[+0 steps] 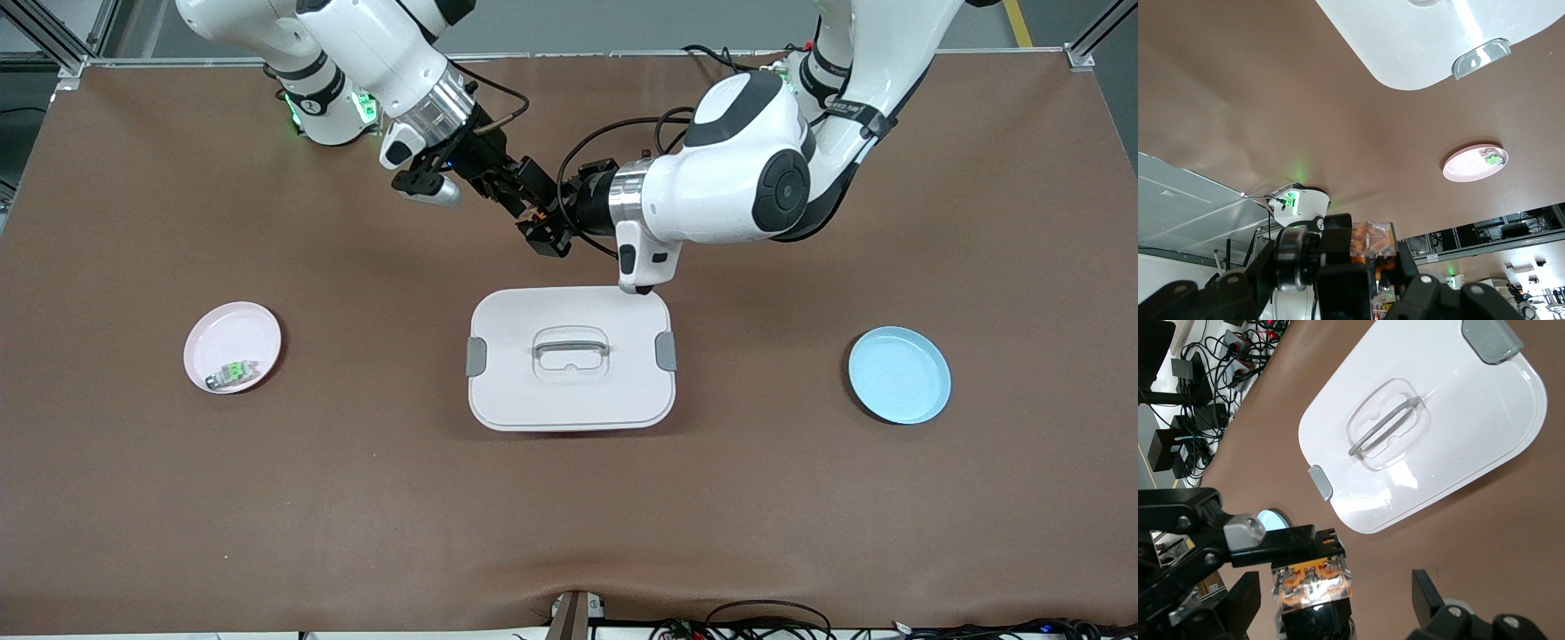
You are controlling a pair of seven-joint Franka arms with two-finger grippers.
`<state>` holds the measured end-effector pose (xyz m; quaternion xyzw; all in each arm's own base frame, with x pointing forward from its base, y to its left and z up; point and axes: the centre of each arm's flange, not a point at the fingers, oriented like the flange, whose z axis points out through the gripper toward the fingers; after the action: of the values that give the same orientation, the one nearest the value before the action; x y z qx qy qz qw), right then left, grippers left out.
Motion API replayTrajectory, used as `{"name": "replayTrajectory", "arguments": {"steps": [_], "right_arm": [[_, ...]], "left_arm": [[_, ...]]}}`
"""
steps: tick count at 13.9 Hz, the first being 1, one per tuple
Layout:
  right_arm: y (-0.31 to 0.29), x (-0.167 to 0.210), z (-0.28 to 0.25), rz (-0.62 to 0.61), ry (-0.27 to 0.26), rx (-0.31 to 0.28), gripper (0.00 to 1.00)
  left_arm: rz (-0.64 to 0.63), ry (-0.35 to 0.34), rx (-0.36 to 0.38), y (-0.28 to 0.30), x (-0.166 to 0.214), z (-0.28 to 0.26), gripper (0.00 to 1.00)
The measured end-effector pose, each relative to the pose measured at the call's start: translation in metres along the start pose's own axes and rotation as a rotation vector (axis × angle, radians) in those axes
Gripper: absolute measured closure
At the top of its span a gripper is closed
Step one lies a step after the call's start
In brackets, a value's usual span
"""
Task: Transfer orange switch to right arm and place
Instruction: 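Close the right gripper on the switch held by the left gripper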
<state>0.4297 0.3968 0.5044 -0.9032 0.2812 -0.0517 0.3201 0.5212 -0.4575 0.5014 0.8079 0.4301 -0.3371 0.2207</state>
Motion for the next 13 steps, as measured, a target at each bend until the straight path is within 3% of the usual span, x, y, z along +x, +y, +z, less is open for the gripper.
{"name": "replayTrajectory", "arguments": {"steps": [6, 11, 13], "right_arm": [[-0.002, 0.000, -0.001, -0.001, 0.000, 0.004, 0.04], [-0.009, 0.000, -0.004, 0.001, -0.001, 0.016, 0.57], [-0.011, 0.001, -0.004, 0.011, 0.000, 0.020, 0.58]], "left_arm": [[0.001, 0.000, -0.002, 0.000, -0.001, -0.001, 0.28], [0.001, -0.001, -0.004, 0.001, -0.001, -0.002, 0.28], [-0.001, -0.002, -0.010, 0.001, -0.001, -0.004, 0.28]]}}
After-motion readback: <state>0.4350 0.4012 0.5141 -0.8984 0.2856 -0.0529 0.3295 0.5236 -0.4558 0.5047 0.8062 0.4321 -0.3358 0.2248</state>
